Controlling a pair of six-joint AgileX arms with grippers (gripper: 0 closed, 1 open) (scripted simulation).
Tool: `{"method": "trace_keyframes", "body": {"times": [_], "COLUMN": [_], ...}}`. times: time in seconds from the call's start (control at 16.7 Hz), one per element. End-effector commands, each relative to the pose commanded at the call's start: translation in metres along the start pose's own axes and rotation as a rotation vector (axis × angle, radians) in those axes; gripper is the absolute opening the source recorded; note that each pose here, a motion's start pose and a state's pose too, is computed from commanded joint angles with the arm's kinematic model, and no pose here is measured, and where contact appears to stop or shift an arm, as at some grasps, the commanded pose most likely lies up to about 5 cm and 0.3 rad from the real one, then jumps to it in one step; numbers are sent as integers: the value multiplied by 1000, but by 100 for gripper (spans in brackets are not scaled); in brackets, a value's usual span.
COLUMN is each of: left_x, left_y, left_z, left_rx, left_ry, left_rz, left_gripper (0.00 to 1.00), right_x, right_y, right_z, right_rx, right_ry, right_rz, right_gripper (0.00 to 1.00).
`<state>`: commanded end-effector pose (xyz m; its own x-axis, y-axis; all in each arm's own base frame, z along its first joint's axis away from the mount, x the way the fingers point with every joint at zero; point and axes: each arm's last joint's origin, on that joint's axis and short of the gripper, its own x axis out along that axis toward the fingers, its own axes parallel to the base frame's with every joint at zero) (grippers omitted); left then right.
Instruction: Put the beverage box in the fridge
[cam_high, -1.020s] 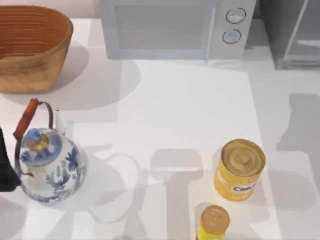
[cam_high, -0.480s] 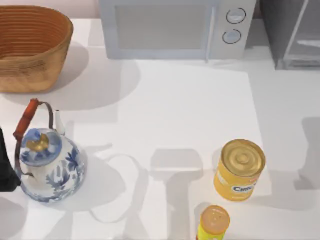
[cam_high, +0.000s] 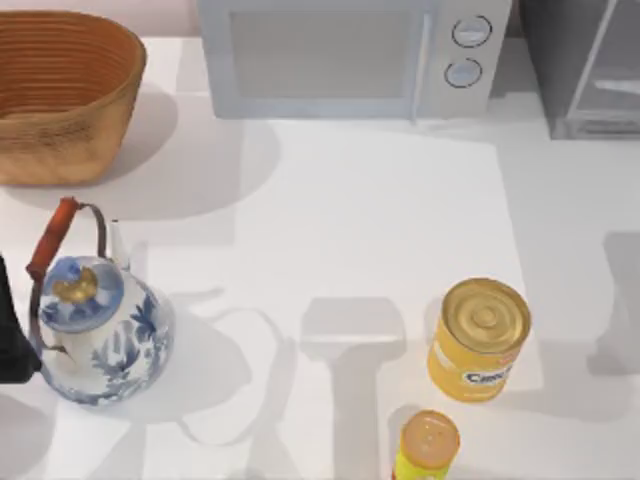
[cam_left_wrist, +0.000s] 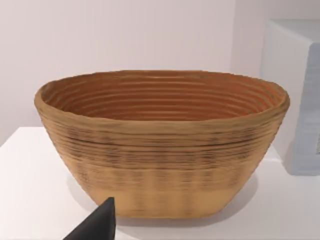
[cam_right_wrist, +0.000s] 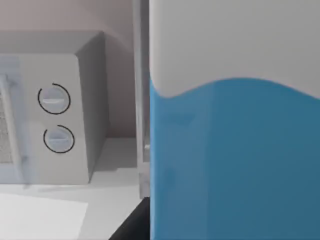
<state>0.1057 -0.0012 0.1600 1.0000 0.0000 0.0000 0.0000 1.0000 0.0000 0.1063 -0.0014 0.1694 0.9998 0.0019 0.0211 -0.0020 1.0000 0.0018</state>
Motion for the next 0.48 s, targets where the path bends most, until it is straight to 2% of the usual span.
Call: {"method": "trace_keyframes", "body": {"times": [0.24, 0.48], "left_x": [0, 0], "left_y": [0, 0], "left_z": [0, 0], "left_rx": [0, 0], "left_ry": [0, 0], "left_rz": [0, 0], "left_gripper": [100, 100], "right_x": [10, 50], "right_y": [-3, -10], "right_z": [42, 84], "right_rx": [-6, -17], "right_ry": [-85, -115], "right_rz": [-3, -4], "right_gripper": [0, 0]}}
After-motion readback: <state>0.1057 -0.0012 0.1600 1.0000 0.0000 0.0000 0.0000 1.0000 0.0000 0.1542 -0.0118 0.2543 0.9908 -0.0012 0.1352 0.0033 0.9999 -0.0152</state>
